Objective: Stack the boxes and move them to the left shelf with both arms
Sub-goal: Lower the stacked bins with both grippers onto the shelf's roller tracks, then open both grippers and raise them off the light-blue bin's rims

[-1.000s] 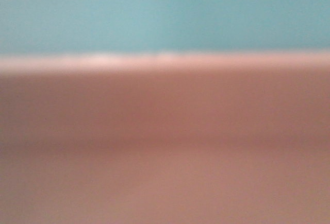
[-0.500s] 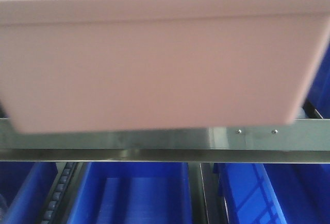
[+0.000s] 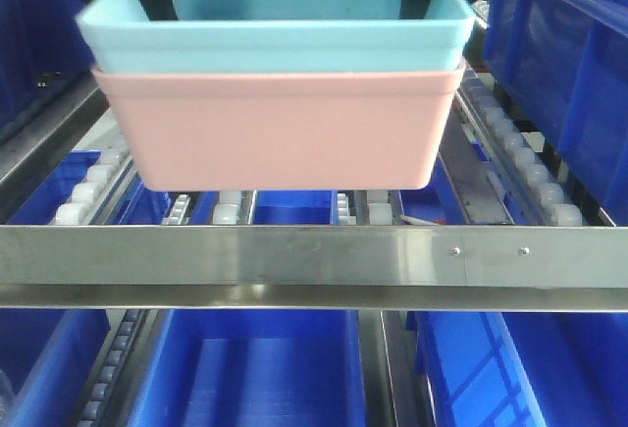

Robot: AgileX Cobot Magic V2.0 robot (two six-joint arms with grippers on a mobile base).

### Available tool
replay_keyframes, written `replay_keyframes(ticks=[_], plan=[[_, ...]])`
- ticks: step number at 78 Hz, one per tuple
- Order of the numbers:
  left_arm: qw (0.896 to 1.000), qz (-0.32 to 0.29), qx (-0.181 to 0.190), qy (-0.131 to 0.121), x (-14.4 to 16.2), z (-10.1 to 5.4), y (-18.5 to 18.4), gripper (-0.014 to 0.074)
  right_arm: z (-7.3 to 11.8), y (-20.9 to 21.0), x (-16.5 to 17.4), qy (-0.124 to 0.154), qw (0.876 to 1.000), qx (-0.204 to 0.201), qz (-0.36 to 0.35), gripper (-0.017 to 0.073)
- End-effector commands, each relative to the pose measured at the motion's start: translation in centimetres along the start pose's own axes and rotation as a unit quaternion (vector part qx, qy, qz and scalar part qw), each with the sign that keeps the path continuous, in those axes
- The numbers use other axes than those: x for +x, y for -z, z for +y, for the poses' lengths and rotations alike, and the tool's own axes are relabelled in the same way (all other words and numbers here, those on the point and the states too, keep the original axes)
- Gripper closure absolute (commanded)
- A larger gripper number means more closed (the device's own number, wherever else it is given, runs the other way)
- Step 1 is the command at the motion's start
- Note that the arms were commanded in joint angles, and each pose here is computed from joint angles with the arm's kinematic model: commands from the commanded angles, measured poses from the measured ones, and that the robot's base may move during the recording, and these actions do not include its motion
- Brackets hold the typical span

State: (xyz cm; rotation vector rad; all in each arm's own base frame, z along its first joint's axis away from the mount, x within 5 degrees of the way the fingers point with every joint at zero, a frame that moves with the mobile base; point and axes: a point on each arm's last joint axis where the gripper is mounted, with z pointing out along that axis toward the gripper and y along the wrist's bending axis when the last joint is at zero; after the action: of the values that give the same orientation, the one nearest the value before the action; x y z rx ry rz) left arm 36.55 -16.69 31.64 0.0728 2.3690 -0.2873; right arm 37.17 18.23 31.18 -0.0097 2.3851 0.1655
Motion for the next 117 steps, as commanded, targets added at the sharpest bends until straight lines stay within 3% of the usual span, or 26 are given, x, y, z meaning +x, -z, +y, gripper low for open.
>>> replay_keyframes(ticks=[1, 22, 36, 73, 83, 94, 98, 109, 117], plan=[[0.991, -0.122, 0.054, 0.007, -3.4, -0.8, 2.6, 0.0596, 0.2, 2.7, -3.4, 0.005, 0.994, -0.043, -0.101, 0.0506], [0.987, -0.152, 0.058, 0.010, -3.8, 0.0, -0.5, 0.0596, 0.6, -0.2, -3.0, 0.016, 0.993, -0.050, -0.105, 0.0506], [0.989, -0.140, 0.054, 0.010, -3.4, 0.1, -1.5, 0.0596, 0.5, -0.4, -3.4, 0.049, 0.989, -0.041, -0.131, 0.0506], [0.990, -0.132, 0.051, 0.010, -3.2, 0.1, -1.9, 0.0581, 0.1, -1.5, -2.6, 0.050, 0.994, -0.015, -0.094, 0.0502], [0.990, -0.132, 0.051, 0.009, -3.2, 0.1, -1.9, 0.0452, 0.1, -1.5, -2.6, 0.049, 0.994, -0.015, -0.094, 0.0403], [0.990, -0.132, 0.051, 0.009, -3.2, 0.1, -1.9, 0.0203, 0.1, -1.5, -2.6, 0.049, 0.994, -0.016, -0.094, 0.0157], [0.990, -0.132, 0.051, 0.009, -3.2, 0.1, -1.9, 0.0166, 0.1, -1.5, -2.6, 0.049, 0.994, -0.015, -0.093, 0.0114], [0.989, -0.137, 0.051, 0.007, -3.4, 0.1, -1.4, 0.0208, 0.0, -0.5, -2.9, 0.046, 0.994, -0.017, -0.101, 0.0120], [0.988, -0.142, 0.052, 0.008, -3.7, 0.1, -0.5, 0.0386, -0.2, 1.2, -3.5, 0.042, 0.992, -0.020, -0.115, 0.0291]])
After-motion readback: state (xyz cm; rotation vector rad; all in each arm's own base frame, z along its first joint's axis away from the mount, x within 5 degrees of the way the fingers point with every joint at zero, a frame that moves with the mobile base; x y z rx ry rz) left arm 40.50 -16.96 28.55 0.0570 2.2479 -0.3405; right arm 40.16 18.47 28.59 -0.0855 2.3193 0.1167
